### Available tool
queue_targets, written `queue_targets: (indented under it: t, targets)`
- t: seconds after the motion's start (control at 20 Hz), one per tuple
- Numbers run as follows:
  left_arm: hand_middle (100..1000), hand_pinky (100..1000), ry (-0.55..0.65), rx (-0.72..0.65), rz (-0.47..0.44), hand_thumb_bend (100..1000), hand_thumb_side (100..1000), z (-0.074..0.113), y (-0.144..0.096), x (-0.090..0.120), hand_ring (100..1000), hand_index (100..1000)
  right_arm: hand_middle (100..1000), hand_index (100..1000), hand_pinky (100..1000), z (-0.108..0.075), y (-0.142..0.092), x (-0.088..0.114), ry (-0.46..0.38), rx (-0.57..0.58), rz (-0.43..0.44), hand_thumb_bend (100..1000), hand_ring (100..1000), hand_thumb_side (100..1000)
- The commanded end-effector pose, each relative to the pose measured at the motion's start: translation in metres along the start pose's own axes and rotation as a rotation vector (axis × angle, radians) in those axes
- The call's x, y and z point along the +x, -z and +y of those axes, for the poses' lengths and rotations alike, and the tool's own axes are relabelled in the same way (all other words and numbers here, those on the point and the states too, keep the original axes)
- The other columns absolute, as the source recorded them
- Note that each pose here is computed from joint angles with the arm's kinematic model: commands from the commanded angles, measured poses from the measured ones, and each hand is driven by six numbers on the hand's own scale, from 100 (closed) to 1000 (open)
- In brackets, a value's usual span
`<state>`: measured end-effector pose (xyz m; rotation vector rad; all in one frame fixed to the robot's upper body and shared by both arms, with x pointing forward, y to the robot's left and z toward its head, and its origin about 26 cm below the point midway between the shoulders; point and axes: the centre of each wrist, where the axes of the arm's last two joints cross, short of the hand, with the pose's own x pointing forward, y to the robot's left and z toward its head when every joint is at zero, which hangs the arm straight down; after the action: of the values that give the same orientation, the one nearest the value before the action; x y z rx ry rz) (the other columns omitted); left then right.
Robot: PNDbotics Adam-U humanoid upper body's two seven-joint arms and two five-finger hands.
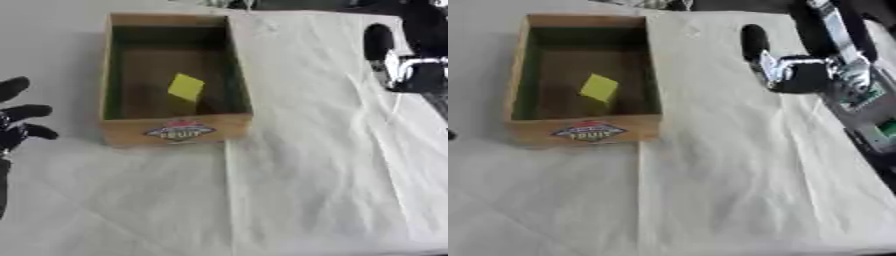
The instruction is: Pick up objects on the table and place them in the box.
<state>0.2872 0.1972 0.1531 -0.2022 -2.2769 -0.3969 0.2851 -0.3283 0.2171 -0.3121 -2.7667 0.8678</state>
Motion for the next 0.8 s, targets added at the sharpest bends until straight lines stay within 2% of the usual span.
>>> queue_targets:
  t: [0.05, 0.4, 0.55, 0.8]
  targets:
    - [824, 561, 0.017, 0.013, -0.020, 100, 937, 0.004, 0.001, 0.006, 711, 825, 750, 979, 746, 0.010, -0.007, 0.003, 0.025, -0.042, 0.006, 100, 742, 470]
    - [824, 561, 0.018, 0.024, -0.013, 100, 937, 0.004, 0.000, 0.004, 711, 825, 727, 973, 730, 0.051, -0.034, 0.008, 0.079, -0.108, 0.120, 100, 724, 470]
    - [824, 558, 0.019, 0.032, -0.013, 100, 936, 0.004, -0.001, 0.005, 710, 825, 716, 971, 725, 0.064, -0.038, 0.011, 0.091, -0.127, 0.168, 100, 717, 470]
    - [824, 557, 0.020, 0.038, -0.009, 100, 937, 0.005, -0.001, 0.004, 710, 824, 697, 965, 717, 0.077, -0.036, 0.012, 0.108, -0.180, 0.220, 100, 704, 470]
